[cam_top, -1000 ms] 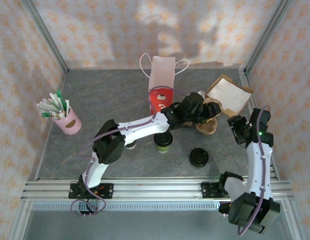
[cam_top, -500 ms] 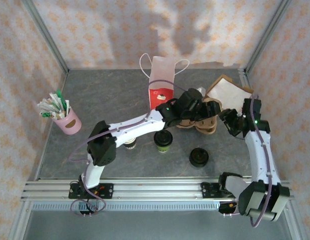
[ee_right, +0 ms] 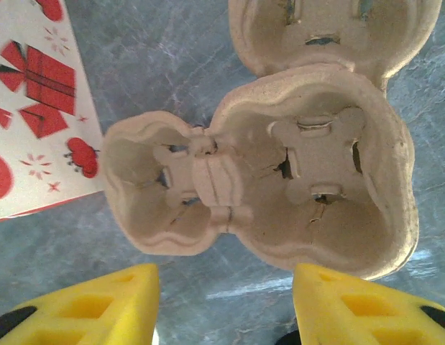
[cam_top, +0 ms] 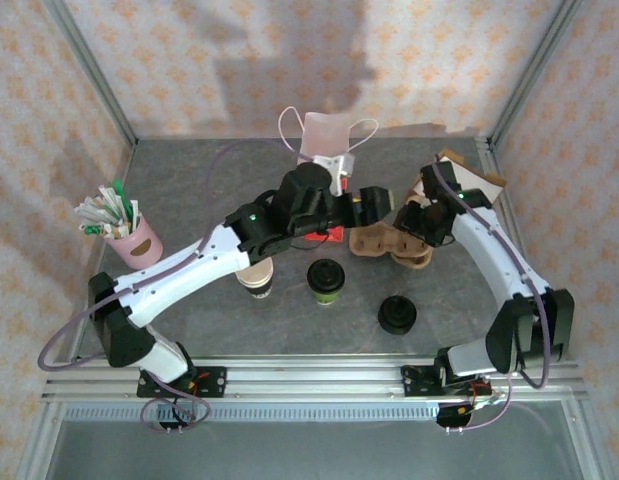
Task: Pack the takeout coffee
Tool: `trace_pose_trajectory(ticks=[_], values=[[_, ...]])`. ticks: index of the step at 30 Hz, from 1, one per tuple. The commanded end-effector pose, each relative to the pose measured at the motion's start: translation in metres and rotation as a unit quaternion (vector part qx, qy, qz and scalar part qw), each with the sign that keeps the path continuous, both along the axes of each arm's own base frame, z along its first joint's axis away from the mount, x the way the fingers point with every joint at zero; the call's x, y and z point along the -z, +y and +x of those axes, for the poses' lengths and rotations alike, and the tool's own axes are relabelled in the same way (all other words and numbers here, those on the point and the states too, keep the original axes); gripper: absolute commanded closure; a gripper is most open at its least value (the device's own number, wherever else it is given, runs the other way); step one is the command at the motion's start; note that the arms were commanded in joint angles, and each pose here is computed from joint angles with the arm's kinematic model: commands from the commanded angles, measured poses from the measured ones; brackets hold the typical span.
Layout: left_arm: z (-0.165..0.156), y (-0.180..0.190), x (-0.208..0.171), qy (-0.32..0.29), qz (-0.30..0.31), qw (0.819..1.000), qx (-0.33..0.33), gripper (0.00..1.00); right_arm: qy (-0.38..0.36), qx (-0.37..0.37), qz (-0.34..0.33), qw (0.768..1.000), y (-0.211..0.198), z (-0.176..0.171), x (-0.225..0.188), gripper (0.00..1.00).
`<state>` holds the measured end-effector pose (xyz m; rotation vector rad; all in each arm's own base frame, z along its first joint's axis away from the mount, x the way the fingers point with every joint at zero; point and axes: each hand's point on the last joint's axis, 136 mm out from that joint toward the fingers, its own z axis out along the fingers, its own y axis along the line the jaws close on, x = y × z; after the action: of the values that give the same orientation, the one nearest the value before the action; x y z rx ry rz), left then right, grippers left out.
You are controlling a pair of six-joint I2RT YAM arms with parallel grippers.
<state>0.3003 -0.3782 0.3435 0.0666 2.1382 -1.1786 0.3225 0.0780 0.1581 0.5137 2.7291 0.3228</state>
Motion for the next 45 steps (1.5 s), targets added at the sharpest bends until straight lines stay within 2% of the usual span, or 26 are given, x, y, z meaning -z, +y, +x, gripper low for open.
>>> trace_pose_trajectory(ticks=[1,5,10,14,23,35,45], values=[[0.007,0.033,0.027,0.000,0.035,0.999,-0.031,0.12,0.030,-0.026,-0.087,0.995,-0.009,-0.003,0.006,0.45],[0.007,0.075,0.054,0.009,0.056,0.996,-0.066,0.08,0.048,-0.043,-0.125,0.990,-0.002,0.005,0.017,0.38],[0.003,0.113,0.080,0.019,0.069,0.992,-0.103,0.05,0.069,-0.059,-0.158,0.983,0.007,0.015,0.031,0.36],[0.002,0.127,0.093,0.030,0.074,0.990,-0.115,0.05,0.083,-0.067,-0.183,0.977,0.010,0.022,0.040,0.34],[0.009,0.143,0.105,0.042,0.072,0.988,-0.131,0.04,0.114,-0.087,-0.187,0.972,0.022,0.028,0.068,0.32],[0.015,0.147,0.113,0.055,0.069,0.987,-0.136,0.04,0.137,-0.095,-0.204,0.965,0.020,0.027,0.084,0.39],[0.017,0.147,0.115,0.060,0.067,0.986,-0.140,0.04,0.126,-0.095,-0.204,0.966,0.019,0.028,0.077,0.56]])
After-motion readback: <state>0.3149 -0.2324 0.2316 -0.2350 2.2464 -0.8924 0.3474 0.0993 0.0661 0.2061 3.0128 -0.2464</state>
